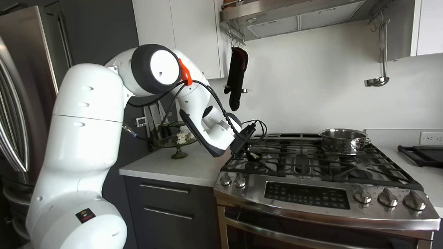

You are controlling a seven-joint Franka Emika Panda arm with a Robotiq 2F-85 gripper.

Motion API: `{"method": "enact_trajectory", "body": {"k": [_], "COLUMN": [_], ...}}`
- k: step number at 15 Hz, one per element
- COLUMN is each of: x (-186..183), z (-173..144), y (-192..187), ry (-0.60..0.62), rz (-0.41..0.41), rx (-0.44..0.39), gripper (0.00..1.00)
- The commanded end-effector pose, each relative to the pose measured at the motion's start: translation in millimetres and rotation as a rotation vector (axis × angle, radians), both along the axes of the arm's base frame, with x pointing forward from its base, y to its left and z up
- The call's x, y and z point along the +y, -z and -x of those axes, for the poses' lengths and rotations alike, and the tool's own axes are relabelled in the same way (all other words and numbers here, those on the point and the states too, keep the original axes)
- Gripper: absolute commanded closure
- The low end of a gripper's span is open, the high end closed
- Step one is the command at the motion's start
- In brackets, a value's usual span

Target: Put the sachet inside the box

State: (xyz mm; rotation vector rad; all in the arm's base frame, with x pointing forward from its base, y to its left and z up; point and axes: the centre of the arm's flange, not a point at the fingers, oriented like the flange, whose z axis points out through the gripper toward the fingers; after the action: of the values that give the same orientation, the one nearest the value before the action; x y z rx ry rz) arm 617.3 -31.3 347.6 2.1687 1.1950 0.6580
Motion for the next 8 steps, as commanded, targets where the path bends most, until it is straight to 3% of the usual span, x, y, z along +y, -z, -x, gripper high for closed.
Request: {"method": "enact_trajectory", "body": {"k": [1, 8], "x": [-3, -4], "z": [-4, 5], "y": [4, -16], "ry": [-0.019, 0.031], "rz": [0.003, -0.027], "rx": [-0.009, -0.033], "gripper": [1.0, 1.0]}}
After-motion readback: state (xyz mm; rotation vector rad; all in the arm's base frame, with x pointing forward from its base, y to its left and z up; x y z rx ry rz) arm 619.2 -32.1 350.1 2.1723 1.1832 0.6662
